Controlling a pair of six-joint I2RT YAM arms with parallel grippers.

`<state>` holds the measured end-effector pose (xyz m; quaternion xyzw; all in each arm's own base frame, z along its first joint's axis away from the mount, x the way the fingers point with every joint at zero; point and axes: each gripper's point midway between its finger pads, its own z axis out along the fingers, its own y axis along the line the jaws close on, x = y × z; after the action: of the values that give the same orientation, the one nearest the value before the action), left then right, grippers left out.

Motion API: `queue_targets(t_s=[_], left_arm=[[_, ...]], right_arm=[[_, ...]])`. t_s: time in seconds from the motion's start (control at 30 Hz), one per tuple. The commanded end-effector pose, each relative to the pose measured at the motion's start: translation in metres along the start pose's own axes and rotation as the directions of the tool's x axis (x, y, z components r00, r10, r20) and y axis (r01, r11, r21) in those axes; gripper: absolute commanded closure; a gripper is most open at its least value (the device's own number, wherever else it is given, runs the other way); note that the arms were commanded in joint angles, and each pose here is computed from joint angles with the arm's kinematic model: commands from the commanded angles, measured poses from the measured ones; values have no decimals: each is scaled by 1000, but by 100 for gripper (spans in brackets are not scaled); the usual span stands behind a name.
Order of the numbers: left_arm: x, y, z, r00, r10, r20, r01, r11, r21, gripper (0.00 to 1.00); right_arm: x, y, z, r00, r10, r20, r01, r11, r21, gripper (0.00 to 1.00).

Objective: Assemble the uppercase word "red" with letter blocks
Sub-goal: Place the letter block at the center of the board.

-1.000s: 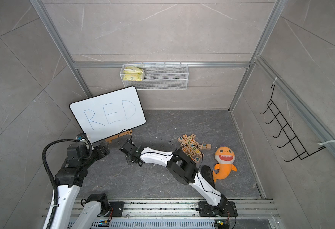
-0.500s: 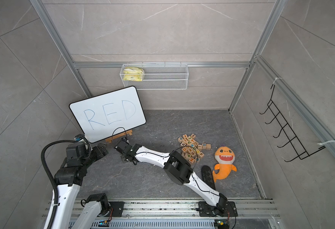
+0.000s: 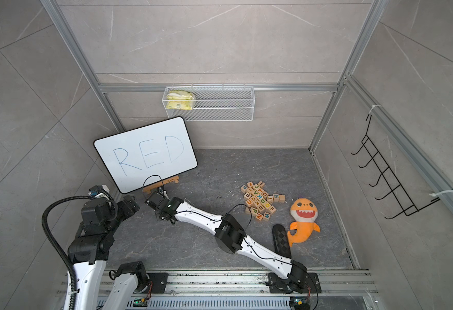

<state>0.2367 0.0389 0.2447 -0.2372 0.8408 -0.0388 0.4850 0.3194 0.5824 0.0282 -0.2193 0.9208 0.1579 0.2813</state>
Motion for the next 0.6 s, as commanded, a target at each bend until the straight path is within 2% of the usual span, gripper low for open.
queue_targets(t_s=[0.0,0.3,0.57], left_arm=[[-13,-4,-5,999,-20,34,19,1000,11,15],[-13,-5,-5,999,-22,33,22,1000,18,15],[-15,-6,-7,999,-22,42,21,999,26,15]], right_arm=[[11,-8,3,999,6,-34,-4,999,39,60],[3,-5,-6,1000,-5,-21,6,1000,27,47],[-36,19,-67,996,-54,72,56,998,-30,42]])
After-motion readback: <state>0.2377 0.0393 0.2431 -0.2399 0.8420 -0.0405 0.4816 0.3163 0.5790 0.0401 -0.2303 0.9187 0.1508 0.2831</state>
